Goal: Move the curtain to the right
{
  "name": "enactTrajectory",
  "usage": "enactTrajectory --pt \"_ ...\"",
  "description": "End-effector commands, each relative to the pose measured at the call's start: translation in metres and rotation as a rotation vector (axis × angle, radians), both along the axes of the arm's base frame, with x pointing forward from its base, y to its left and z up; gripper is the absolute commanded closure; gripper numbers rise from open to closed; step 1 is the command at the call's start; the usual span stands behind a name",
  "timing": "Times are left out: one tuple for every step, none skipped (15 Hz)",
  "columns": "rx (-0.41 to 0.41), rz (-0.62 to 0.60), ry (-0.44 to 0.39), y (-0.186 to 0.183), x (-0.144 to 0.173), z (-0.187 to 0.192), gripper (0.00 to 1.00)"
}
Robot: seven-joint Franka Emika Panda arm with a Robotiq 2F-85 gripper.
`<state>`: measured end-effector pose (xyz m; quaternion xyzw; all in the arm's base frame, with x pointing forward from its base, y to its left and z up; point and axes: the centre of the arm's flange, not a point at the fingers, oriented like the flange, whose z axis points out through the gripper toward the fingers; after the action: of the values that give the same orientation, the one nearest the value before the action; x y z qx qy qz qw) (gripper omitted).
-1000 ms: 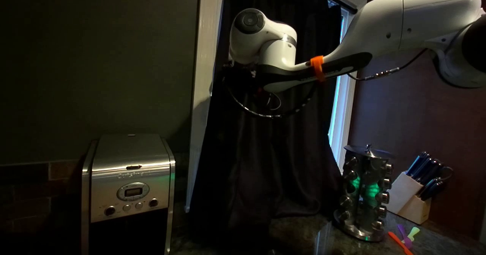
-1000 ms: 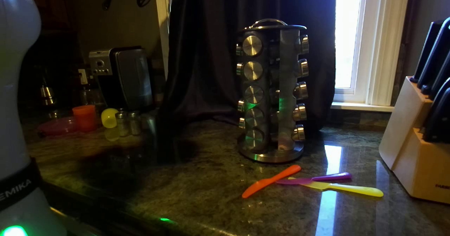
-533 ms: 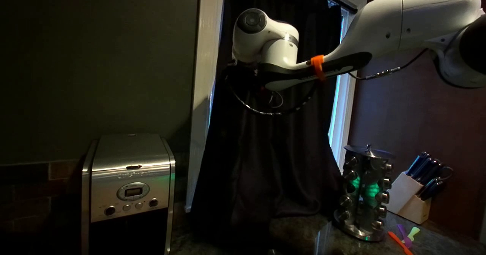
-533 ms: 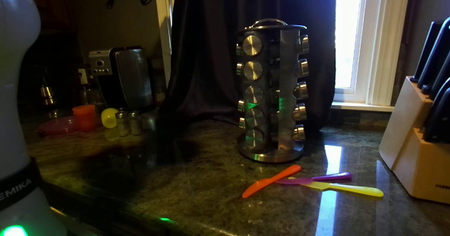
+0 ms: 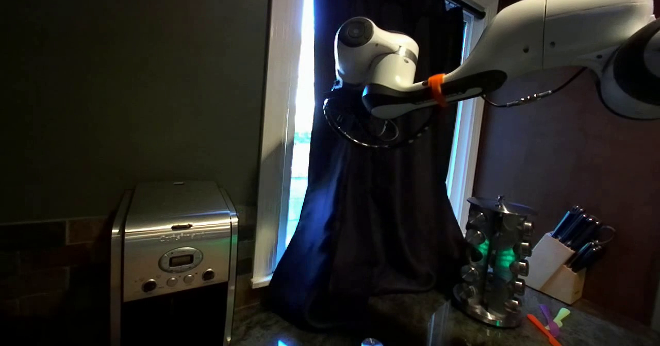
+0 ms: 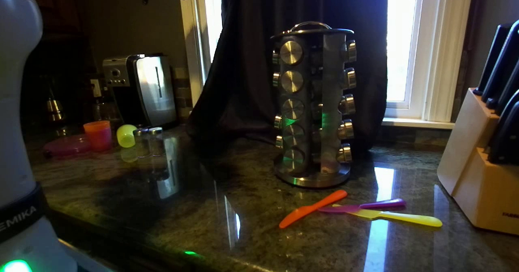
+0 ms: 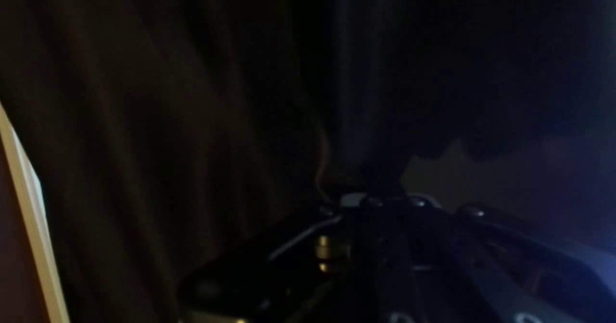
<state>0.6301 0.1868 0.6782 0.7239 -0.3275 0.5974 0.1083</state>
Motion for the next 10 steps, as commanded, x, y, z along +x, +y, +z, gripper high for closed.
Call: enactTrajectory --pt "0.019 -0.075 0.032 -0.032 0.001 -0.003 1.0" --pt "0.023 -0.093 0.036 -0.04 0.003 -0.003 1.0" --pt "0.027 -0.111 0.038 -0.047 0.005 -0.003 1.0" --pt "0.033 -0.122 0.039 -0.054 0.005 -0.002 1.0" --pt "0.034 -0.118 0.044 -0.055 0.004 -0.001 1.0" --pt "0.03 -0.101 0.053 -0.055 0.003 -0.002 1.0" --pt "0.032 -0.061 0.077 -0.05 -0.001 -0.003 1.0" --pt "0.026 -0.024 0.102 -0.042 -0.005 -0.004 1.0" --pt "0.02 0.018 0.13 -0.032 -0.011 -0.005 1.0" --pt "0.013 0.058 0.161 -0.021 -0.019 -0.006 1.0"
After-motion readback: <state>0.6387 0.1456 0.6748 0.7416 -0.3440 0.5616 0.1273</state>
